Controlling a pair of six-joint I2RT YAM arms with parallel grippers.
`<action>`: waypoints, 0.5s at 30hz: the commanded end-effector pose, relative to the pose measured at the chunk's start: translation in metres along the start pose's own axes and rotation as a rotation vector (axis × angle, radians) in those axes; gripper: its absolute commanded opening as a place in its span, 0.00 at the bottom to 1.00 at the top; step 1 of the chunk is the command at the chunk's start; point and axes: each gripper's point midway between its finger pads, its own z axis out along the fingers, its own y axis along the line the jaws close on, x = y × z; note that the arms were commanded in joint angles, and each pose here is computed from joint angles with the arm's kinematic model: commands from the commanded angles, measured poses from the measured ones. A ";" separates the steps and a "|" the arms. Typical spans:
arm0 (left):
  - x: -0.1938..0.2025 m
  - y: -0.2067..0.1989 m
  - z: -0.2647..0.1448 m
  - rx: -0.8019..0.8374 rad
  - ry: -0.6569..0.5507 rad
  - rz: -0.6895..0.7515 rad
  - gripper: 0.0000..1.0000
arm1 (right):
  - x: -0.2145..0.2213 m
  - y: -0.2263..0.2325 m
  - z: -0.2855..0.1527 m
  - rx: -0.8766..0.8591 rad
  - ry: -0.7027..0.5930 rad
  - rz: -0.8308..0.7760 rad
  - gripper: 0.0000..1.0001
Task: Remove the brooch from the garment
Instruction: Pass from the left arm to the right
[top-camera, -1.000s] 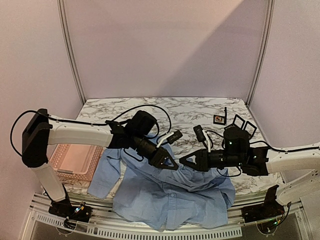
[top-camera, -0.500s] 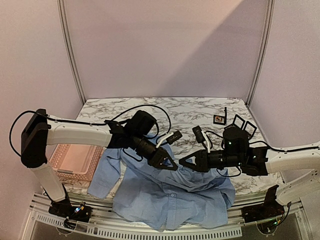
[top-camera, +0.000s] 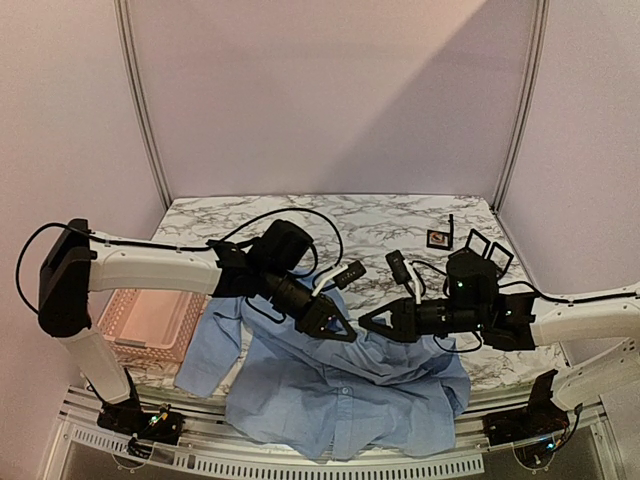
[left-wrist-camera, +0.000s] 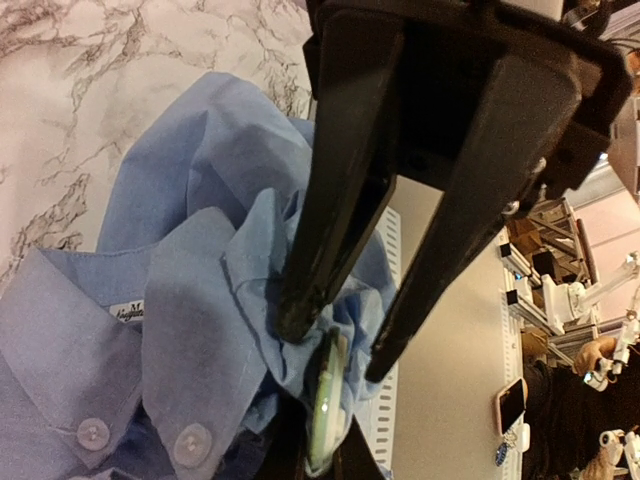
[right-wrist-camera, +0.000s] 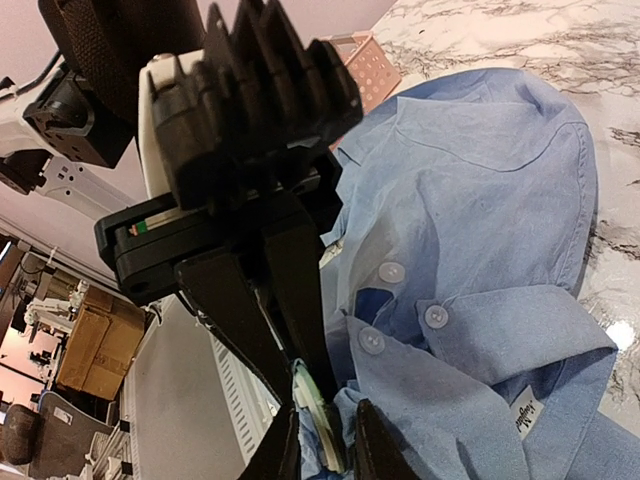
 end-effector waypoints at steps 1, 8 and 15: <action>-0.010 -0.019 -0.003 0.030 -0.019 0.057 0.00 | 0.003 -0.003 0.003 -0.005 0.019 0.008 0.17; -0.010 -0.014 -0.003 0.010 -0.021 0.048 0.00 | 0.005 -0.003 0.004 -0.012 0.025 0.008 0.09; -0.012 -0.012 -0.003 -0.006 -0.026 0.043 0.07 | -0.005 -0.004 -0.001 0.007 -0.034 -0.005 0.00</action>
